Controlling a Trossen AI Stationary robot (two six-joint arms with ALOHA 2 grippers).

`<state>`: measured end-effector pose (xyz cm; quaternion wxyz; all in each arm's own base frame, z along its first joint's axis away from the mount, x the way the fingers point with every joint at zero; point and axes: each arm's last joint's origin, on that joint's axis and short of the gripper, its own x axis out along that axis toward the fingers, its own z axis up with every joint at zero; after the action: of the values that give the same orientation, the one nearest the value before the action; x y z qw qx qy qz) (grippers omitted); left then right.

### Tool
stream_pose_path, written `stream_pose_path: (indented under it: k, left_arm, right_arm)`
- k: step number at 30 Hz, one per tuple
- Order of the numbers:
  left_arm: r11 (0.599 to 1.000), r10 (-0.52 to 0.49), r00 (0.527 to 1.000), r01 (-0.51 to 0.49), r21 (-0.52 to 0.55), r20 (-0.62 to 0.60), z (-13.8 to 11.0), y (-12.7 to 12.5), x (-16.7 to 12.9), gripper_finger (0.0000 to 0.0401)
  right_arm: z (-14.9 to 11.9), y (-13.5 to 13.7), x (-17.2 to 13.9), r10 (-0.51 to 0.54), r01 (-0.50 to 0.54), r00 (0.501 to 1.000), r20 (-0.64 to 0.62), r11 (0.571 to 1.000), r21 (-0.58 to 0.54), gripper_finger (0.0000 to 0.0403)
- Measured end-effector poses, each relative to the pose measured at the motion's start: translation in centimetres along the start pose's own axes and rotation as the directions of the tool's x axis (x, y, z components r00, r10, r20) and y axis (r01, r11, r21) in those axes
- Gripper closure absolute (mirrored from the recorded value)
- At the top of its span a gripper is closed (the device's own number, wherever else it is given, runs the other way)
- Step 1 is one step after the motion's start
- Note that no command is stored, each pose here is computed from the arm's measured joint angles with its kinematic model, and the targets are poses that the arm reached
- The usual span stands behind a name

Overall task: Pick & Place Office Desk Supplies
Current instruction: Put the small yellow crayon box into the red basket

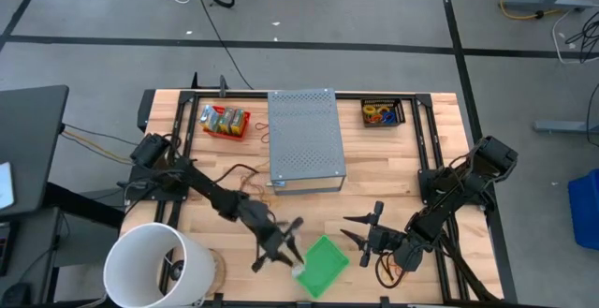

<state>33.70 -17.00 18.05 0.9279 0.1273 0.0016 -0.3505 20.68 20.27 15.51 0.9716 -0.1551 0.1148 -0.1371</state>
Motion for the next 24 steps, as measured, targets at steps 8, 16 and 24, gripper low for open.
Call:
stream_pose_path:
  k: [8, 16, 24]
  left_arm:
    - [0.966, 0.258, 0.953, -0.259, -0.014, 0.161, -1.7, 0.9, -3.9, 0.0331]
    - [0.893, 0.436, 0.892, -0.445, 0.064, 0.115, -3.4, 1.3, -7.0, 0.0332]
    - [0.851, 0.508, 0.856, -0.516, 0.096, 0.098, -2.6, 0.1, -11.1, 0.0333]
  right_arm:
    - [0.0, 0.0, 0.0, 0.000, 0.000, 1.000, 0.000, 1.000, 0.000, 0.0231]
    - [0.0, 0.0, 0.0, 0.000, 0.000, 1.000, 0.000, 1.000, 0.000, 0.0231]
    - [0.0, 0.0, 0.0, 0.000, 0.000, 1.000, 0.002, 1.000, 0.010, 0.0231]
